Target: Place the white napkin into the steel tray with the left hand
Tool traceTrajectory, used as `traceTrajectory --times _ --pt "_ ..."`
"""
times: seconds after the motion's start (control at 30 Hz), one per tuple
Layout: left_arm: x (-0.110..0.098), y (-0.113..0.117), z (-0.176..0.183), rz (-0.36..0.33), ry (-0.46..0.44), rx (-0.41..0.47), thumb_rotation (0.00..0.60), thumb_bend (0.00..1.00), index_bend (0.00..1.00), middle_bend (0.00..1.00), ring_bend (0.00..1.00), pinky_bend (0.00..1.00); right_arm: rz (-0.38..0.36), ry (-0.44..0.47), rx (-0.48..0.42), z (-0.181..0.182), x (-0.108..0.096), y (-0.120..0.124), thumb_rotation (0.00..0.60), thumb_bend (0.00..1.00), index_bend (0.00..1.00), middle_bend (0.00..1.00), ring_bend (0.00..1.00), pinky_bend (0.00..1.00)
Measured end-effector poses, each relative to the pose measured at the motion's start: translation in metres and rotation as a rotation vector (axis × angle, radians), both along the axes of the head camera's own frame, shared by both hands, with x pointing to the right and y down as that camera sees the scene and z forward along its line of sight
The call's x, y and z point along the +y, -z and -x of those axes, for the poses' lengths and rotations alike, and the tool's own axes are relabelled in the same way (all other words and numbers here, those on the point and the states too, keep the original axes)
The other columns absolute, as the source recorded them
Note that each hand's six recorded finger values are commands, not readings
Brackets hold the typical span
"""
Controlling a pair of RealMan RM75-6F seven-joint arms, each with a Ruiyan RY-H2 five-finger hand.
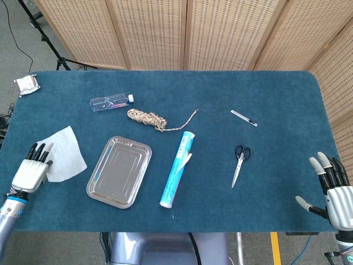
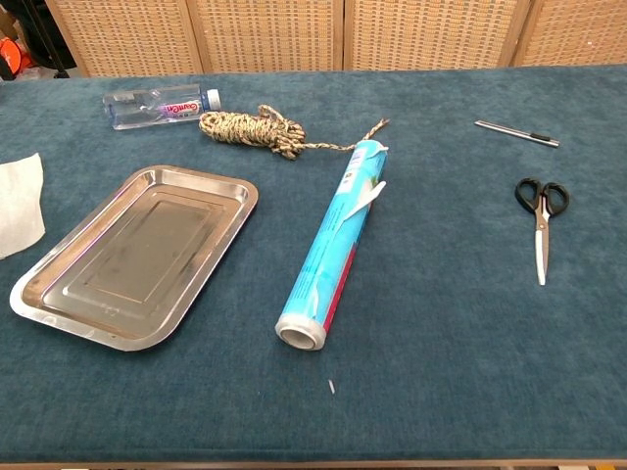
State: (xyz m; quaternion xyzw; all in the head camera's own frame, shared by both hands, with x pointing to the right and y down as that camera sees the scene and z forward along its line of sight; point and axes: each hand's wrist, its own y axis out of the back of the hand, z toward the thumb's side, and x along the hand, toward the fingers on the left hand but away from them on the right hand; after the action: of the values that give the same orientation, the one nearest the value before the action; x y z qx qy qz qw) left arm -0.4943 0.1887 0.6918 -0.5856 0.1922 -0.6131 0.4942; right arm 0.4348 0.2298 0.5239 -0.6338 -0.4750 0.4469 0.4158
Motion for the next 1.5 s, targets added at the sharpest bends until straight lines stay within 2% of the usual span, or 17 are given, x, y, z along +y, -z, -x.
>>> traceTrajectory --times 0.63,1.0,1.5 --pt "-0.024 0.033 -0.016 -0.122 -0.019 0.053 0.6 0.53 0.7 0.0 0.0 0.0 0.002 0.0 0.0 0.0 0.0 0.0 0.6 0.0 0.0 0.0 0.0 0.0" --pt "-0.062 0.072 -0.049 -0.307 -0.072 0.103 0.6 0.53 0.7 0.0 0.0 0.0 0.001 -0.006 -0.005 -0.002 -0.001 0.001 0.6 0.0 0.0 0.0 0.0 0.0" --pt "-0.081 0.093 -0.095 -0.442 -0.144 0.209 0.6 0.52 0.7 0.0 0.0 0.0 0.002 -0.013 -0.011 -0.004 -0.002 0.001 0.6 0.0 0.0 0.0 0.0 0.0"
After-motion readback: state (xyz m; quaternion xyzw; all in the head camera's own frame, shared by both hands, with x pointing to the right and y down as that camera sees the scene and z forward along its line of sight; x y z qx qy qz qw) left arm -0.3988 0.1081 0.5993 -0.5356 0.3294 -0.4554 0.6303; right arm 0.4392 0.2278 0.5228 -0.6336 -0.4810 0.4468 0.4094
